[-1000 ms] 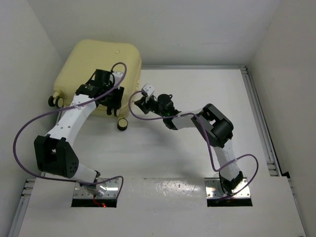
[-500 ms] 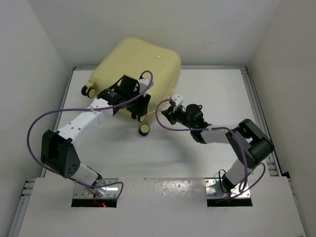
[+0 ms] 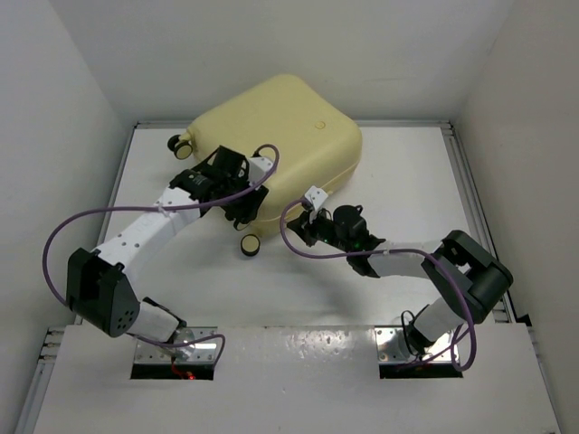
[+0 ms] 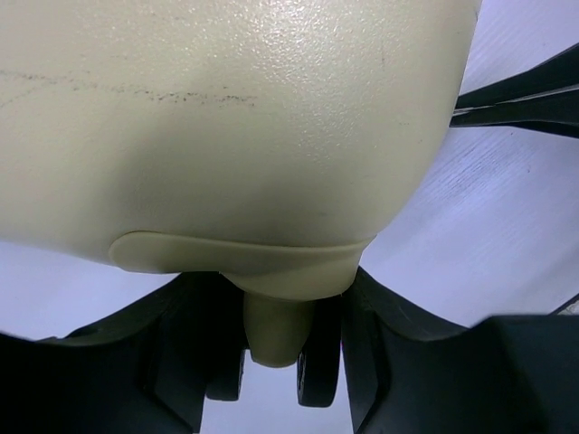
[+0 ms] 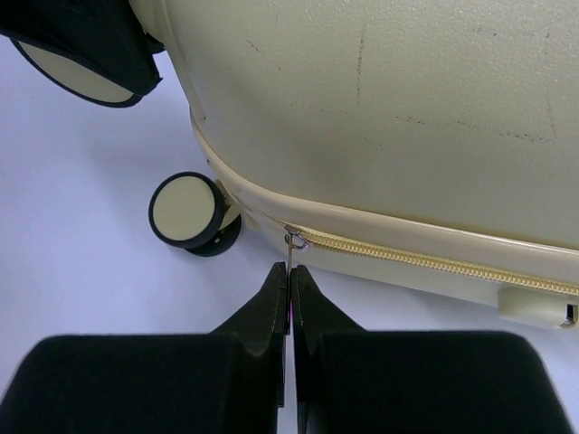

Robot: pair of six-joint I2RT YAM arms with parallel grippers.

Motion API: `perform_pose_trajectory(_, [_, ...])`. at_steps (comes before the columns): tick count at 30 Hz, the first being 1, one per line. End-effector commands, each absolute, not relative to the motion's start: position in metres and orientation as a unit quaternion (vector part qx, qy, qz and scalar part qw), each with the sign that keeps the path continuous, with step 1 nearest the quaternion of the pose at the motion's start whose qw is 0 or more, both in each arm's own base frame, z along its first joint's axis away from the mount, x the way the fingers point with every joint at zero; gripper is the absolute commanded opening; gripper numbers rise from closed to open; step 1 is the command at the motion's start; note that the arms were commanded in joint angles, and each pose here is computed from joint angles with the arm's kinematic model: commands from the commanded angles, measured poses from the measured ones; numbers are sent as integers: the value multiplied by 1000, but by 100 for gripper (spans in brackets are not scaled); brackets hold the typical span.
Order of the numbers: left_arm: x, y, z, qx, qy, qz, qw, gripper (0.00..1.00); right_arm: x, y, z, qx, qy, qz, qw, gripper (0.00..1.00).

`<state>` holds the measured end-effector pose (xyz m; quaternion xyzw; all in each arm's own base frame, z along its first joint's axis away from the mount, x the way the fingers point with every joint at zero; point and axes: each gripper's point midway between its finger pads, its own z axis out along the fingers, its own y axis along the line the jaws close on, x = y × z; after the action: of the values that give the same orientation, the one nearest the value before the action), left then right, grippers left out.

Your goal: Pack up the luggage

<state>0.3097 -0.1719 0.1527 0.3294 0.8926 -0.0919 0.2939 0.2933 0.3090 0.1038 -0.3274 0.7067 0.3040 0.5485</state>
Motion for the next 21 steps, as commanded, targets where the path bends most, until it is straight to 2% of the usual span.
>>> perform_pose_trajectory(1, [257,-137,71,314,942,-44,114,45,293,324,131,-328,679,334,565,0])
perform_pose_trajectory(3, [259,-132,68,318,941,-30,111,49,293,323,128,-328,684,331,562,0])
perform_pose_trajectory(6, [263,-129,66,321,940,-33,111,49,293,319,119,-330,691,322,556,0])
perform_pose_trajectory(8, [259,-128,62,330,939,-35,97,33,295,316,115,-334,692,313,557,0])
perform_pose_trajectory(10, [259,-120,59,331,939,-31,85,7,296,311,108,-336,698,306,553,0])
perform_pose_trajectory(12, [261,-110,62,341,936,-21,87,0,303,298,103,-326,709,292,553,0])
perform_pose_trajectory(21, [266,-25,66,339,936,50,81,0,350,210,88,-241,765,213,559,0])
